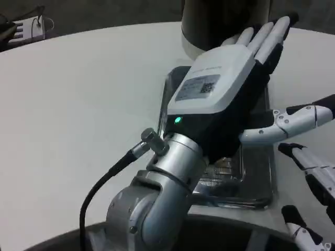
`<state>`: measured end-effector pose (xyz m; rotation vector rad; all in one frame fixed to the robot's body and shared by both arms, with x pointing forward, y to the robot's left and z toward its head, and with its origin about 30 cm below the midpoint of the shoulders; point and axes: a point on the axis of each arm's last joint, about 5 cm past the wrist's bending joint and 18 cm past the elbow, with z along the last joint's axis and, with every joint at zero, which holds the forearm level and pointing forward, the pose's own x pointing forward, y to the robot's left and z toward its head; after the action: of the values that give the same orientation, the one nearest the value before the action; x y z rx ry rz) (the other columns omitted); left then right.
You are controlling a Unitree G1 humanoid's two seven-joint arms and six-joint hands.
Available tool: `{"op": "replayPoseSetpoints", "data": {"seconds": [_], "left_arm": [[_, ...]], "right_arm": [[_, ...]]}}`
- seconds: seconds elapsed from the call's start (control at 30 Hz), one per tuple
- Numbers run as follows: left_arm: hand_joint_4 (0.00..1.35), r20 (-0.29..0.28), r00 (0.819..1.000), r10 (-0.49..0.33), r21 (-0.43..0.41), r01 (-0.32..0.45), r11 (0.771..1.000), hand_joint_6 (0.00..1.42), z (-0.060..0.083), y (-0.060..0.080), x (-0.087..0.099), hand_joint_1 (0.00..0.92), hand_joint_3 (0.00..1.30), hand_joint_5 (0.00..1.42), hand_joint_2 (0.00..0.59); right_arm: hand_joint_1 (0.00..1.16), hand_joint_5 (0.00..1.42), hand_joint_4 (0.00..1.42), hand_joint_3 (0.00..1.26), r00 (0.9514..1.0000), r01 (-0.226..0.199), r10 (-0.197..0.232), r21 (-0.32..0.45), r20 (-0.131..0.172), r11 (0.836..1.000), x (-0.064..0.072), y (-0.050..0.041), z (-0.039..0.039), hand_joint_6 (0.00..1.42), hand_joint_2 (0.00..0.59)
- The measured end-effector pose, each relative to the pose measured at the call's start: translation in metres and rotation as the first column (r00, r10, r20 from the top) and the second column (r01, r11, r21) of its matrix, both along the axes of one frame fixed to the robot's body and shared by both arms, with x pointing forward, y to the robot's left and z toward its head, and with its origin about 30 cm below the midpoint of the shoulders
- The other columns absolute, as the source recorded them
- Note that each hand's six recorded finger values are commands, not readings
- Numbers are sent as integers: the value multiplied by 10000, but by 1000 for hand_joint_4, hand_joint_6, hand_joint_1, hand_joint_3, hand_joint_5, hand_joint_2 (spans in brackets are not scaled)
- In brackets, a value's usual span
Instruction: Grasp the cup under the faucet to collect the drink, then remove the cup.
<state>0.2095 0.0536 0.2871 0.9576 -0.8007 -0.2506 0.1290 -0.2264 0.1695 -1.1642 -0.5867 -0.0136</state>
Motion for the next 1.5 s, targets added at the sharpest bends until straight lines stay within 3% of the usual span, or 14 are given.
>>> {"op": "replayPoseSetpoints", "data": {"seconds": [0.2,0.47,0.97,1.5], "left_arm": [[0,5,10000,4,-36,-4,10000,0,-1,9,-13,0,0,0,142],[0,8,10000,75,-16,-75,10000,0,-3,21,-30,0,0,0,140],[0,7,9998,190,76,-190,9998,0,9,32,-46,0,0,0,139],[0,8,9996,293,-168,-293,9994,0,-1,75,-72,0,0,0,142]], "right_arm": [[270,123,74,64,9997,-87,100,612,-213,9981,64,45,14,250,429],[282,121,64,55,9995,-146,171,974,-248,9951,144,93,32,250,408],[303,120,64,45,9981,-194,257,1112,-552,9936,206,124,-7,250,390],[304,109,52,35,9977,-201,283,1312,-614,9912,351,172,17,233,389]]}}
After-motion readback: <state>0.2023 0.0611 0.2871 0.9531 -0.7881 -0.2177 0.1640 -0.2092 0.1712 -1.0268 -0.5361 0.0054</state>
